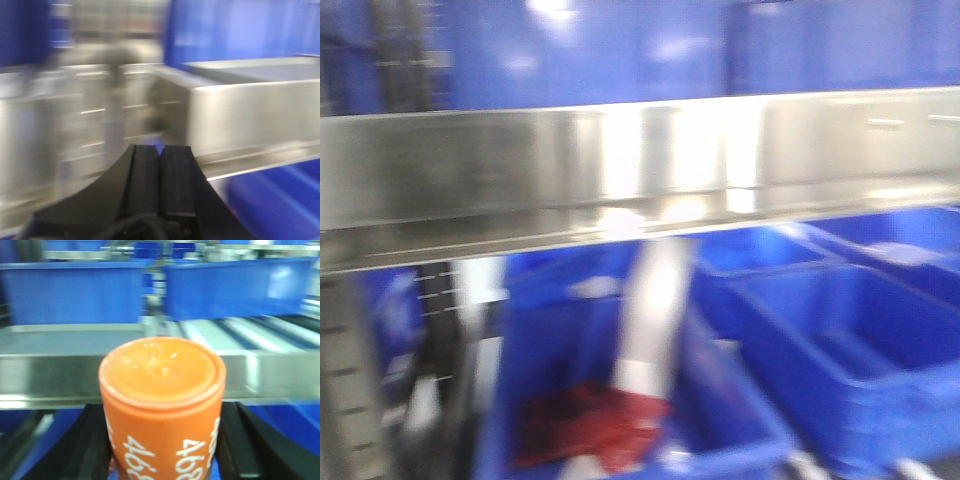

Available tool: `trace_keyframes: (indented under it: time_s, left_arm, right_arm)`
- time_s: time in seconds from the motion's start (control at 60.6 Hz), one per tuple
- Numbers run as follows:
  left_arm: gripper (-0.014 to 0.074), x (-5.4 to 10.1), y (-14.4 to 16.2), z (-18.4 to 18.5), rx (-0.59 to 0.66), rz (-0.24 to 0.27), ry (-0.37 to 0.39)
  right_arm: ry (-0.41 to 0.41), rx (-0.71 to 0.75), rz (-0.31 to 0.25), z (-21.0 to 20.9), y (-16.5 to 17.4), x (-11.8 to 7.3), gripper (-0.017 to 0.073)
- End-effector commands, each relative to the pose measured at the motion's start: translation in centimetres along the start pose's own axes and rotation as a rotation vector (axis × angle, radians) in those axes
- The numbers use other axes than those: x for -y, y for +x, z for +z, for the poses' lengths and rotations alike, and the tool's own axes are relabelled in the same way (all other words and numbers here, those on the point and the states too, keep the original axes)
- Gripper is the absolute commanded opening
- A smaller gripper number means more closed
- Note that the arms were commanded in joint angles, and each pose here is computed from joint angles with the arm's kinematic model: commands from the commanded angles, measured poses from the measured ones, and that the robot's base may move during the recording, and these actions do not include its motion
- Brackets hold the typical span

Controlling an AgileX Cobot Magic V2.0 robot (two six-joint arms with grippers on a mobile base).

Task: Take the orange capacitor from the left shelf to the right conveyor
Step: 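Drive the base across the room to the conveyor, holding the capacitor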

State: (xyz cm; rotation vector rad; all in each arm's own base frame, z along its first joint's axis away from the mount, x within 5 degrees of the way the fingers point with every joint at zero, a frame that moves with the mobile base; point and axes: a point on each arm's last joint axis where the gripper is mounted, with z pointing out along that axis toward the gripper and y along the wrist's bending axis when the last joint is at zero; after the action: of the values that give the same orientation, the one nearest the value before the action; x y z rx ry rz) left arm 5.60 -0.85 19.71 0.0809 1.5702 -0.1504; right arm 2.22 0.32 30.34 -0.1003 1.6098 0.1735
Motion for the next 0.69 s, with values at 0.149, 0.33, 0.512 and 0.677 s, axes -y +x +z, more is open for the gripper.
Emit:
trace_keyframes:
  time_s: [0.149,0.33,0.512,0.677]
  left_arm:
    - [-0.0127,0.0,-1.02,-0.14,0.103,-0.005,0.001]
    - [-0.0127,0.0,-1.02,-0.14,0.103,-0.005,0.001]
    - [-0.0127,0.0,-1.02,-0.14,0.103,-0.005,0.001]
    - [-0.0127,0.0,-1.02,-0.14,0.103,-0.005,0.001]
  right_arm:
    - [-0.002,0.104,-0.019,-0.16,-1.59,-0.05,0.0058]
    - [-0.002,0.104,-0.019,-0.16,-1.59,-0.05,0.0058]
    - [-0.002,0.104,-0.019,-0.16,-1.59,-0.05,0.0058]
    - [-0.002,0.104,-0.019,-0.16,-1.59,-0.05,0.0058]
